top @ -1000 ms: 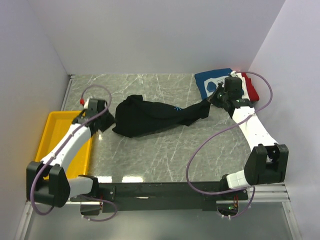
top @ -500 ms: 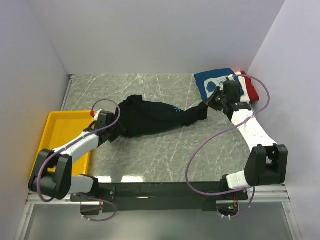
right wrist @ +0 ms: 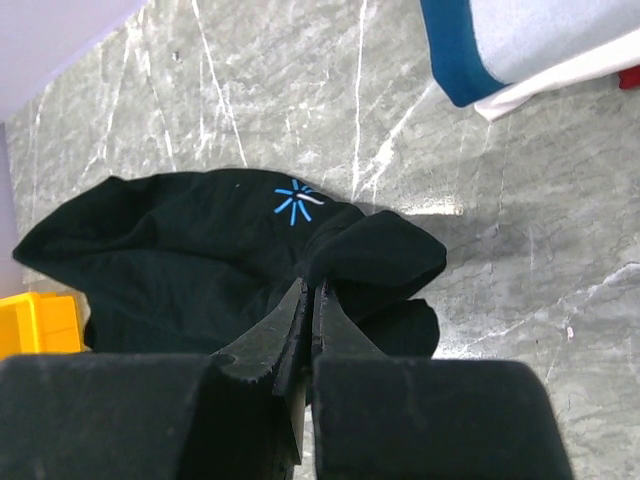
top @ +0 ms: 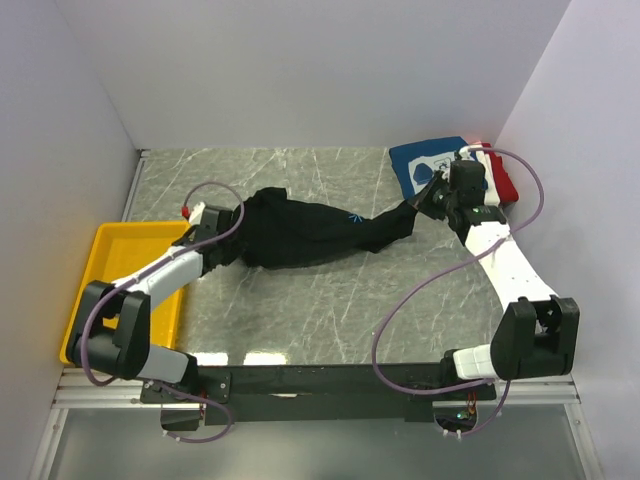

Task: Fold and stack the t-shirts
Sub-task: Flatten the tshirt out

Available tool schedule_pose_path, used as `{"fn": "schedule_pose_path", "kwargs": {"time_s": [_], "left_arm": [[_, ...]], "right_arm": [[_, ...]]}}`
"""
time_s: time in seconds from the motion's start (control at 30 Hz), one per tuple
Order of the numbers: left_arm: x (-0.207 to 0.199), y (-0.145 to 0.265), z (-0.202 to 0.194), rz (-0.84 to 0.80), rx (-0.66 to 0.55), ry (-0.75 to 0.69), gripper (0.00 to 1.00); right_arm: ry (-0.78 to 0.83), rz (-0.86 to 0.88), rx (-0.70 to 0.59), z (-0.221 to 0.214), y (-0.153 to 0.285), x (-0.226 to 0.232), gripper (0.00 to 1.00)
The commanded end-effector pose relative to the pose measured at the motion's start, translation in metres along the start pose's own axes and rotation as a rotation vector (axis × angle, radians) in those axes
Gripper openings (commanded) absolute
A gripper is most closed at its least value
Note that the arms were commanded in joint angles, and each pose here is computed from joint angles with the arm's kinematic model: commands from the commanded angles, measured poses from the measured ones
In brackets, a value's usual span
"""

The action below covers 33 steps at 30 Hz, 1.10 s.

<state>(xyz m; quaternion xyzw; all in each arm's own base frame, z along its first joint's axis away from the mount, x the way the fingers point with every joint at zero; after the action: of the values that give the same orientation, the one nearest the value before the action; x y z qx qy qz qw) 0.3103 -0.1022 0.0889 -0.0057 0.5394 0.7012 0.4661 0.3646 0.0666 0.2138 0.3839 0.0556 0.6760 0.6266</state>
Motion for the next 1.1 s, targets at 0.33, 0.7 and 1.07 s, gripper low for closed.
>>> {"fn": "schedule_pose_path", "kwargs": {"time_s": [0.33,0.7,1.07], "left_arm": [[-0.035,0.12,0.056,-0.072,-0.13,-0.077,0.01],[-0.007,0.136,0.014,-0.082,0.089,-0.1,0.56],[0.039,0.101,-0.021,0.03,0.131,0.048,0.49]], "right_arm": [[0.056,0.042,-0.141,0.034,0.058,0.022,0.0],[0.071,0.041,-0.078,-0.012,0.073,0.006,0.0],[0.05,0.032,-0.011,-0.03,0.045,-0.005,0.0]]}}
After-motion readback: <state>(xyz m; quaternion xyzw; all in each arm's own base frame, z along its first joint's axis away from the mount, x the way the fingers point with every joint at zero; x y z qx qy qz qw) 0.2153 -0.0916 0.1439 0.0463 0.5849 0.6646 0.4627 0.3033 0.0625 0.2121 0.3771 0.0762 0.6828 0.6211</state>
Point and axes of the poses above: each gripper's point midway between its finger pads, its own y axis back along the fingers, its own x axis along the line the jaws close on, z = x × y, the point moved 4 cm from there along y, back along the fingers, and after that the axes turned 7 degrees about y, right-handed, at the moved point
